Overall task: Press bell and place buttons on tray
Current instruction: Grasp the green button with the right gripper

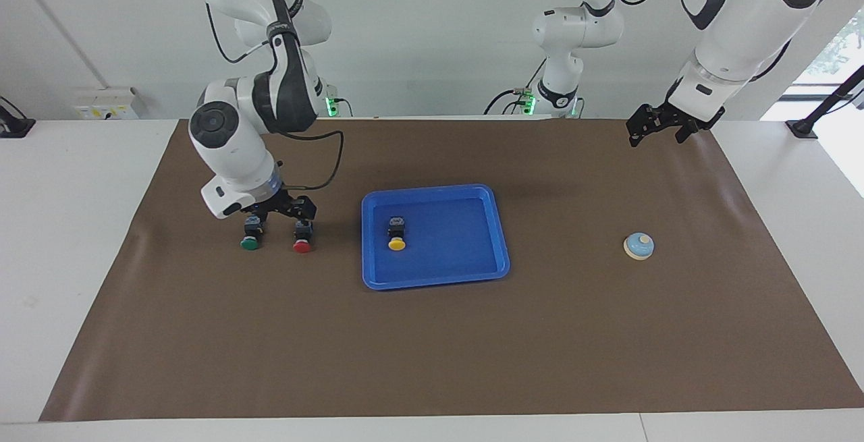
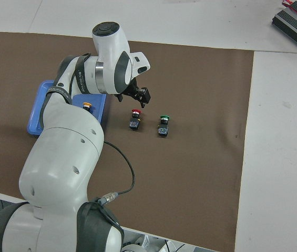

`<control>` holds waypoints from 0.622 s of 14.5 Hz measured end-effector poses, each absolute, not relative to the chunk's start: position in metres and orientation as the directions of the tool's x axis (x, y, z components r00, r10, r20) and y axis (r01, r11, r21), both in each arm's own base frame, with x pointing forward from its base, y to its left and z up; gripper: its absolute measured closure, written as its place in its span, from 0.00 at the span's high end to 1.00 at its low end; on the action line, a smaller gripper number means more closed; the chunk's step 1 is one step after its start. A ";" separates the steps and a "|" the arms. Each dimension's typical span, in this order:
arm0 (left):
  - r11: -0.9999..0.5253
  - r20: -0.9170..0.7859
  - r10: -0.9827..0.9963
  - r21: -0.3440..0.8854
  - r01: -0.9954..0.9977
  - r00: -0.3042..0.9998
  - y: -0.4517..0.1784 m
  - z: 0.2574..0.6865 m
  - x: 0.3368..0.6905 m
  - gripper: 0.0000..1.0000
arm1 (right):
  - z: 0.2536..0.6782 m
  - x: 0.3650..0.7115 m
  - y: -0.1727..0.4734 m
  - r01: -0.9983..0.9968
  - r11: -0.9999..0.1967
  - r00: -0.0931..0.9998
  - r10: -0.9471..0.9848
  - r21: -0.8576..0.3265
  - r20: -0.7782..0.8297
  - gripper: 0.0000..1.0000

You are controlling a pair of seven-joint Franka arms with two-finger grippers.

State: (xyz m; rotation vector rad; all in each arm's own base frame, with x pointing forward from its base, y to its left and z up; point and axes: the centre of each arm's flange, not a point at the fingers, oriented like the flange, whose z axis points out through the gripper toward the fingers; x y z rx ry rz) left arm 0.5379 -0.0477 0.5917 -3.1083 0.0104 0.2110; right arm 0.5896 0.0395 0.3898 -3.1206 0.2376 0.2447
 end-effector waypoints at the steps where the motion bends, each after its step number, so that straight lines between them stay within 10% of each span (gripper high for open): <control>1: -1.000 -0.133 -0.005 -0.025 -0.008 0.991 -0.048 0.593 0.538 1.00 | 0.383 0.587 0.026 -0.153 -0.988 0.976 -0.152 0.006 -0.156 1.00; 9: -1.000 -0.100 -0.007 -0.024 -0.010 0.995 -0.049 0.611 0.531 1.00 | 0.340 0.549 -0.025 -0.082 -0.995 0.986 -0.090 0.061 -0.139 1.00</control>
